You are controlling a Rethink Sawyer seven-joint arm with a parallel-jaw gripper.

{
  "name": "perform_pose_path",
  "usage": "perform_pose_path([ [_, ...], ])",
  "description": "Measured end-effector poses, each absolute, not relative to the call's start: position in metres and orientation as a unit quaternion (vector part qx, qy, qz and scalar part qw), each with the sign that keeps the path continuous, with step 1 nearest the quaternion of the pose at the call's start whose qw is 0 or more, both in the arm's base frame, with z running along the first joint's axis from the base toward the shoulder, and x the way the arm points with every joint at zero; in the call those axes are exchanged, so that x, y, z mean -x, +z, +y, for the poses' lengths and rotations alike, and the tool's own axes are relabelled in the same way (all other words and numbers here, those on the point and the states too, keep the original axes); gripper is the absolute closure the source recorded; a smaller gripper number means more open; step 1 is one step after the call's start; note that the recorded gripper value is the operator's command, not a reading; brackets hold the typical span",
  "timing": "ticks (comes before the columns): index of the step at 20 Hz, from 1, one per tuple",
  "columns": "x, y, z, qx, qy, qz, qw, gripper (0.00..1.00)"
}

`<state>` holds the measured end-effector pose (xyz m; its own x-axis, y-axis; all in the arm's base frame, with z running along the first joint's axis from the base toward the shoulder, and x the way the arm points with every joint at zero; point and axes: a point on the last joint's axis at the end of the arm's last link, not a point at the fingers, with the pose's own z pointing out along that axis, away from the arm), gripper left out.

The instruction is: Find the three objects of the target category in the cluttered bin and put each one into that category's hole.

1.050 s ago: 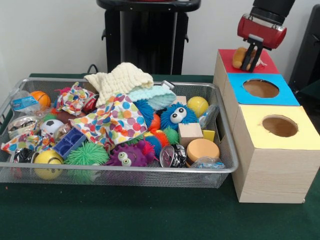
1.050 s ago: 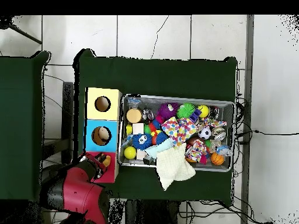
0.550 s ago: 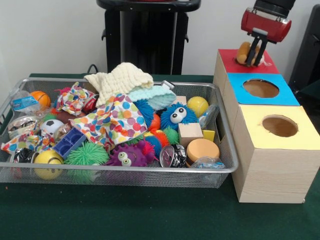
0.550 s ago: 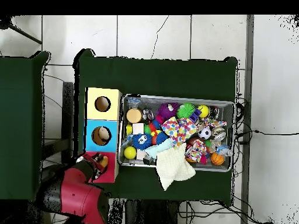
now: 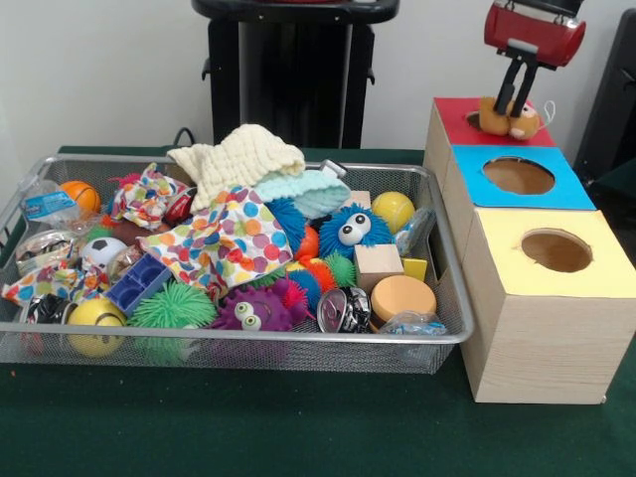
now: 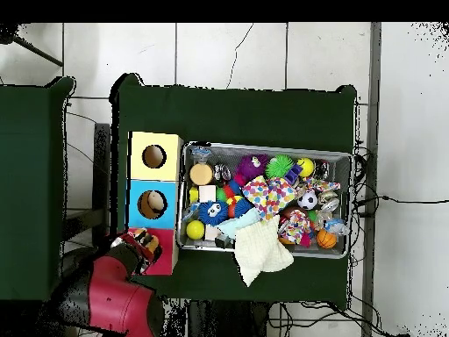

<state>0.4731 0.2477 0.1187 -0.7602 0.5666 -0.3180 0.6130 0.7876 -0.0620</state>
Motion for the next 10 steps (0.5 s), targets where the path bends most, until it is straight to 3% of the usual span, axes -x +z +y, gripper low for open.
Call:
perform_pose_path([
  [10, -0.475, 0.121, 0.234, -0.330, -0.083, 0.930, 0.140, 1.00],
])
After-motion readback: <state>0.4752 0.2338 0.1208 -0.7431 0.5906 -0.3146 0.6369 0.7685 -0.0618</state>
